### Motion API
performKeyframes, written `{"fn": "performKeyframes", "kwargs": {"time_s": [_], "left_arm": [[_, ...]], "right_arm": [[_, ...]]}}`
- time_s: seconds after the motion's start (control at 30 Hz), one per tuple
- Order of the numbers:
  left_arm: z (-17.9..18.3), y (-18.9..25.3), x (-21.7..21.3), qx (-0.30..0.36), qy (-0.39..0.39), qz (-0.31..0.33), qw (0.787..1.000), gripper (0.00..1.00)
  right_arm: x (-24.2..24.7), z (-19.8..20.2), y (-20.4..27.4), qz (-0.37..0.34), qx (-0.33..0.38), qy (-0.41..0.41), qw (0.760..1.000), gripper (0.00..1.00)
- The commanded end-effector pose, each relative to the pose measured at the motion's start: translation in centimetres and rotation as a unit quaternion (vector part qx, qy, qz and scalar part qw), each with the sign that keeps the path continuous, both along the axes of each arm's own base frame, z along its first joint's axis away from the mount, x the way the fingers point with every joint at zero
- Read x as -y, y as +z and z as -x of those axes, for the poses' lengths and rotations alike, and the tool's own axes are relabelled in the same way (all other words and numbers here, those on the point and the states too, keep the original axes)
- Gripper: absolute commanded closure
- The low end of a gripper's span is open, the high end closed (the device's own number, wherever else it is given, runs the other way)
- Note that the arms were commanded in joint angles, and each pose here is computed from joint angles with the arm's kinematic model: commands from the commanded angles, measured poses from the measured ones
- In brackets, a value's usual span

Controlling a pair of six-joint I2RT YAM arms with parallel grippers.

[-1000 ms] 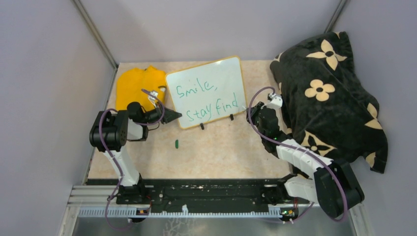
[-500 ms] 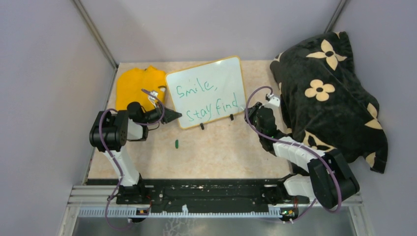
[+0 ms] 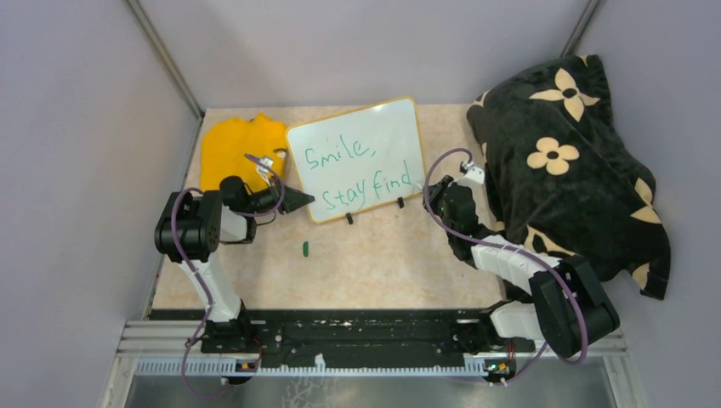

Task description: Write a sentence on the whiteboard

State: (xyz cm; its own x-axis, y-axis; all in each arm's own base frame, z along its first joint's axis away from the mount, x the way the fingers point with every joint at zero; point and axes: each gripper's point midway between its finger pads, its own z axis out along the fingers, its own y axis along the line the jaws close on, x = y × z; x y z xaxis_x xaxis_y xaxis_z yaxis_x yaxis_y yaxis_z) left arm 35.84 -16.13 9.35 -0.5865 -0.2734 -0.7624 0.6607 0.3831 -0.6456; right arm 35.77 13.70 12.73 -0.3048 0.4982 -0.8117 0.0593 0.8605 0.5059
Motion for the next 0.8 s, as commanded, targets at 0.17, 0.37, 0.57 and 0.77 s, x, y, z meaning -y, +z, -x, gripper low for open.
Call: {"fn": "performKeyframes", "kwargs": {"time_s": [0.17, 0.37, 0.57, 0.77], "left_arm": [[-0.1, -1.8, -0.1, -0.044, 0.01, -0.001, 0.999, 1.0], [-0.1, -1.9, -0.2, -0.045, 0.01, -0.001, 0.999, 1.0], [-0.1, -1.9, -0.2, -0.045, 0.011, -0.001, 0.999, 1.0], [-0.1, -1.8, -0.1, -0.046, 0.01, -0.001, 0.999, 1.0]], "right_arm": [[-0.2, -2.2, 3.4, -0.027, 0.047, -0.015, 0.998, 1.0], [0.0, -2.4, 3.0, -0.025, 0.044, -0.02, 0.999, 1.0], [0.3, -2.4, 2.0, -0.02, 0.033, -0.022, 0.999, 1.0], [0.3, -2.2, 0.9, -0.015, 0.017, -0.02, 1.0, 1.0]]}}
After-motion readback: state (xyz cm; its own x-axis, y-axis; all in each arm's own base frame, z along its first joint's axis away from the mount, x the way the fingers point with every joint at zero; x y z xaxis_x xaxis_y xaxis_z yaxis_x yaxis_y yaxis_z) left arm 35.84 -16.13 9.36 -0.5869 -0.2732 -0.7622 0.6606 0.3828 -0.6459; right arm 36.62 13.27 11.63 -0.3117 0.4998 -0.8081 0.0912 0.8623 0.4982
